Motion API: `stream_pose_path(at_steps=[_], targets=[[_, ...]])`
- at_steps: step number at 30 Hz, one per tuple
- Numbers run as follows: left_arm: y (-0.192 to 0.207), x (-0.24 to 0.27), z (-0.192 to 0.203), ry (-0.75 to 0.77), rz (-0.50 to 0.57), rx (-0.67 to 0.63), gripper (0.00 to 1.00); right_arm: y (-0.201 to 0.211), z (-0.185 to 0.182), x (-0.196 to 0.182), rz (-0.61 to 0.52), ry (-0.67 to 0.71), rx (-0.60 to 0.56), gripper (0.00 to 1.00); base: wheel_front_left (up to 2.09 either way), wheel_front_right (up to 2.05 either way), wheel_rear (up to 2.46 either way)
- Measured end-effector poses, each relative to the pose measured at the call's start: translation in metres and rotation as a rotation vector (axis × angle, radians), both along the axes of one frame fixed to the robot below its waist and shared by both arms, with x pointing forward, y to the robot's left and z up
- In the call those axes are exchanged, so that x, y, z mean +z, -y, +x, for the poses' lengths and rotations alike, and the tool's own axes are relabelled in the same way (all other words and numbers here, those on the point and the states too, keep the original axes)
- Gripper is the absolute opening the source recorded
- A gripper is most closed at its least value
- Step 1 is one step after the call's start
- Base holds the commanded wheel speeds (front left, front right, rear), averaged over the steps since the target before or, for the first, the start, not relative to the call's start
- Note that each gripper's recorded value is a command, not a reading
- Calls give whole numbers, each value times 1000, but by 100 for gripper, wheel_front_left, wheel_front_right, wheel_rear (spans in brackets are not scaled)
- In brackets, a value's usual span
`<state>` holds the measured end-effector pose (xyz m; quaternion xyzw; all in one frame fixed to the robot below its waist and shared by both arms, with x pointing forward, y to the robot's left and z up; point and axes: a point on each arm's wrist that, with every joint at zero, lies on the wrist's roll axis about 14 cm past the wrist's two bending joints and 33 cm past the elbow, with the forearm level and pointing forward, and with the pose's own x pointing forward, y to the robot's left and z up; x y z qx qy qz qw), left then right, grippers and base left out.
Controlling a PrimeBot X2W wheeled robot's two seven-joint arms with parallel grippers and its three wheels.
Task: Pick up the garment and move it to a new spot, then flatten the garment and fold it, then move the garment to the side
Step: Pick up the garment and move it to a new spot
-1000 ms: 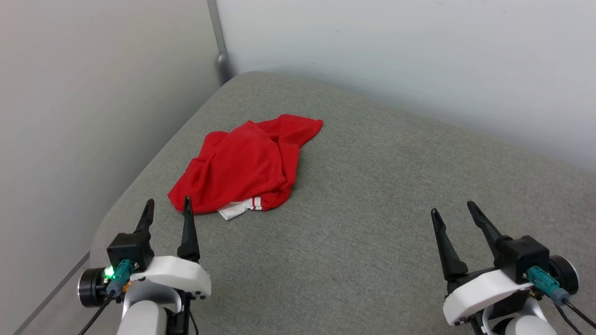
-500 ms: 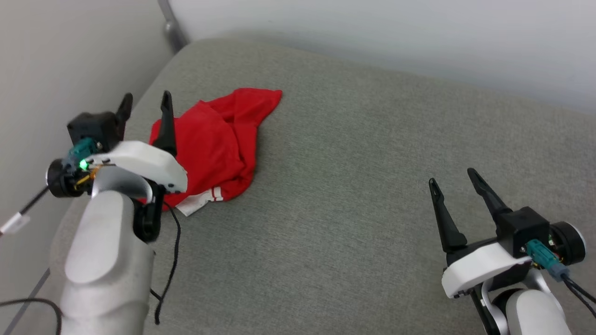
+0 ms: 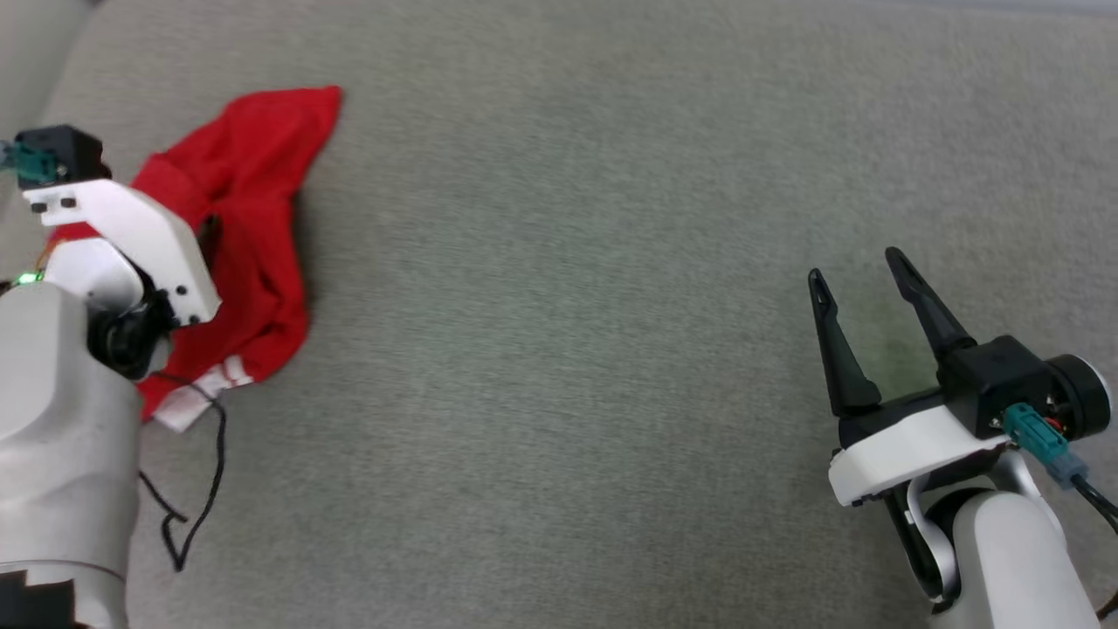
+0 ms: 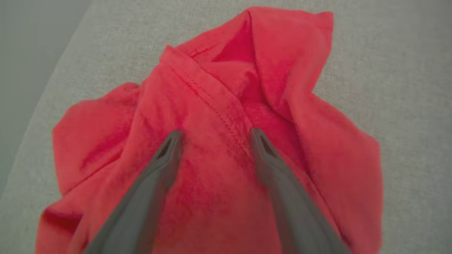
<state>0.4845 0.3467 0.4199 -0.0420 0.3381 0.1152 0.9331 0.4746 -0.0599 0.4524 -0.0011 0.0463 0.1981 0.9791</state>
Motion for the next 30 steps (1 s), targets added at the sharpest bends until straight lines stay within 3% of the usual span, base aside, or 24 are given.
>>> stream_pose_path(at_steps=[3, 8, 9, 10, 11, 20, 30], targets=[[7, -37, -8, -182, -46, -10, 100, 13, 1, -13, -7, -26, -32, 100, 0, 0, 0], [13, -59, -10, -341, -118, -17, 100, 30, 3, -26, -13, -48, -75, 100, 0, 0, 0], [13, -60, -9, -348, -124, -16, 80, 32, 4, -26, -13, -46, -80, 100, 0, 0, 0], [13, -60, -8, -345, -122, -17, 29, 32, 4, -26, -14, -45, -82, 100, 0, 0, 0], [12, -60, -8, -328, -116, -17, 0, 32, 4, -25, -15, -43, -79, 100, 0, 0, 0], [-4, -17, -12, -73, 7, 18, 0, 20, -3, 8, -9, 30, -49, 100, 0, 0, 0], [-15, 133, 6, 513, 197, 16, 0, 28, -30, 51, 27, 103, -73, 100, 0, 0, 0]])
